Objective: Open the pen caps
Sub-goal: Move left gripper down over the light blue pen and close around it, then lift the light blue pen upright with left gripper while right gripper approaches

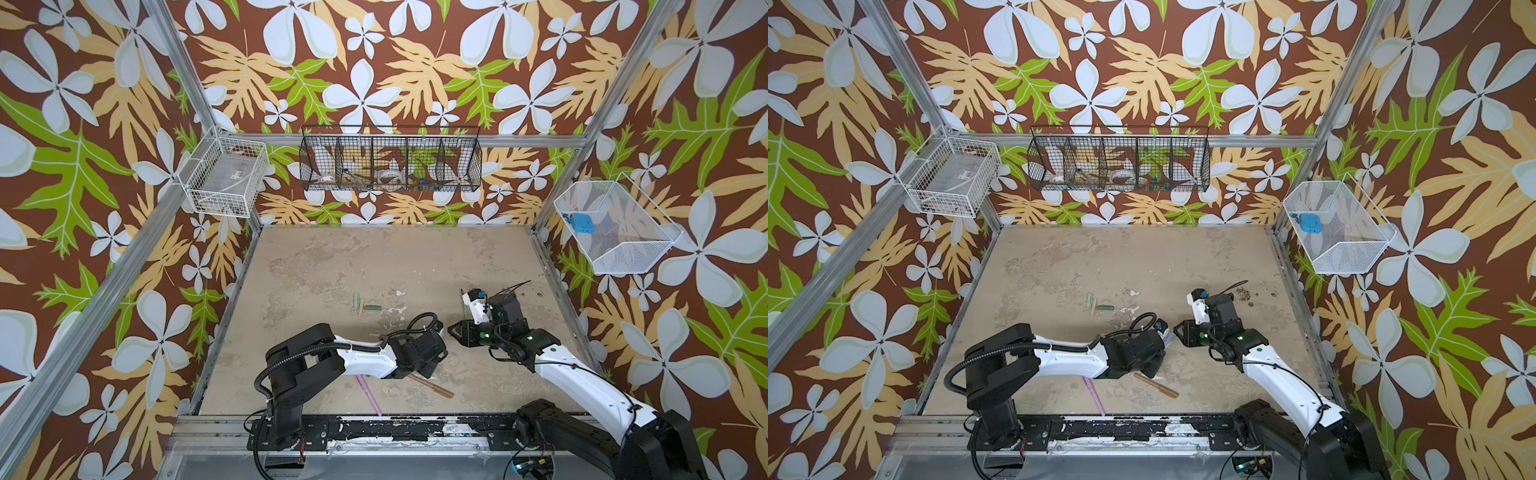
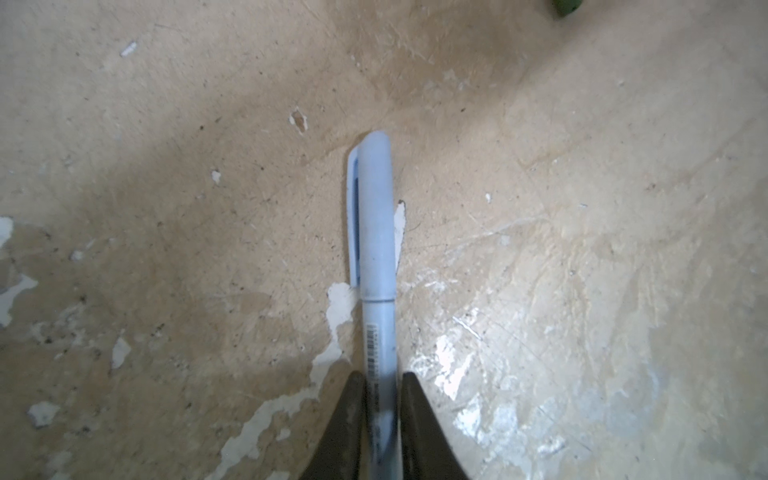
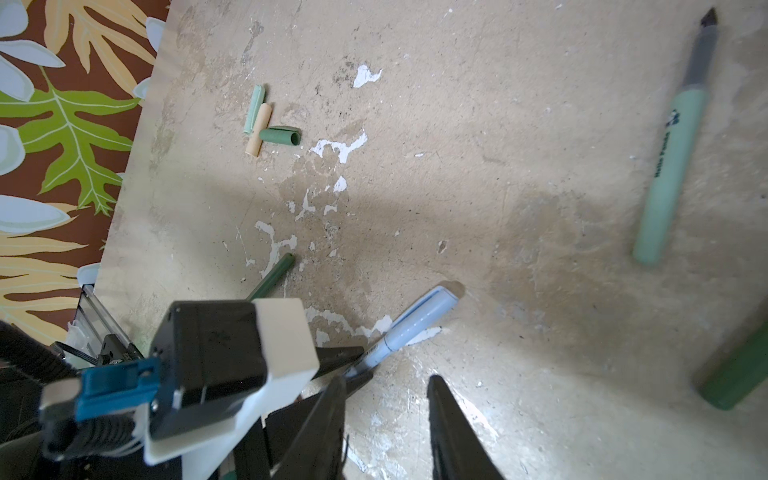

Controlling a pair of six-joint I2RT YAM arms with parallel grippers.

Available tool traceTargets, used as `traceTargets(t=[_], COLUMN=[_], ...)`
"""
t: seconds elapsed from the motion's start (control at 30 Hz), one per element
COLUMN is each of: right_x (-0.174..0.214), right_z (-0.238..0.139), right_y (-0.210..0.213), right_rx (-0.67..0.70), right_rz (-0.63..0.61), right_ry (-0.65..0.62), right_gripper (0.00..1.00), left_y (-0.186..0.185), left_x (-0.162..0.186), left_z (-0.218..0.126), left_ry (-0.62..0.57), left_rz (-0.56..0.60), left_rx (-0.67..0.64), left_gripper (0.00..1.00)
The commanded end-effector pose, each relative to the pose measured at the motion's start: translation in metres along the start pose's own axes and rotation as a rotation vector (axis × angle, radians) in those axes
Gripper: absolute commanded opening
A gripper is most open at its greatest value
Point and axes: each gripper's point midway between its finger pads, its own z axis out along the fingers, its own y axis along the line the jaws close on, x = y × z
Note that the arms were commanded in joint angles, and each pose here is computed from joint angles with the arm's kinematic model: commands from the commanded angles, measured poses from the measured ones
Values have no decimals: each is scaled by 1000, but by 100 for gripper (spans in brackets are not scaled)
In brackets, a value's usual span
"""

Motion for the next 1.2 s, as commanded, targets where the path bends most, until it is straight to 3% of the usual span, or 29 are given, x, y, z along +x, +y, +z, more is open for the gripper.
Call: traceTargets(t=[0.0, 0.27, 0.43, 0.57, 0.77, 0.9, 1.03, 1.17], right_x=[-1, -3, -9, -21, -53, -81, -107, -121], right_z=[0, -2, -6, -14, -25, -38, -48, -51], right_y=[2, 2, 3, 9, 43, 78, 104, 129], right_rx=[-11, -10, -15, -44, -192, -349, -443, -501], right_rz=[-14, -14, -7, -2, -17, -90, -139, -226], right_ry=[-3, -14, -36, -72, -151, -217, -284, -345], right_gripper=[34, 34, 34, 34, 35, 35, 36, 36], left_y=[5, 24, 45, 66, 91, 107, 122, 135], left_x=[7, 15, -5, -36, -110, -152, -173, -176], left_z=[4, 8, -6, -28, -94, -147, -195, -221], left_ry=[27, 42, -32, -117, -355, -554, -750, -868], left_rz=[1, -41, -197, -235, -321, -383, -414, -430], left_rx=[-22, -96, 4, 6, 37, 90, 132, 156], left_gripper=[17, 14, 6, 4, 4, 2, 4, 4])
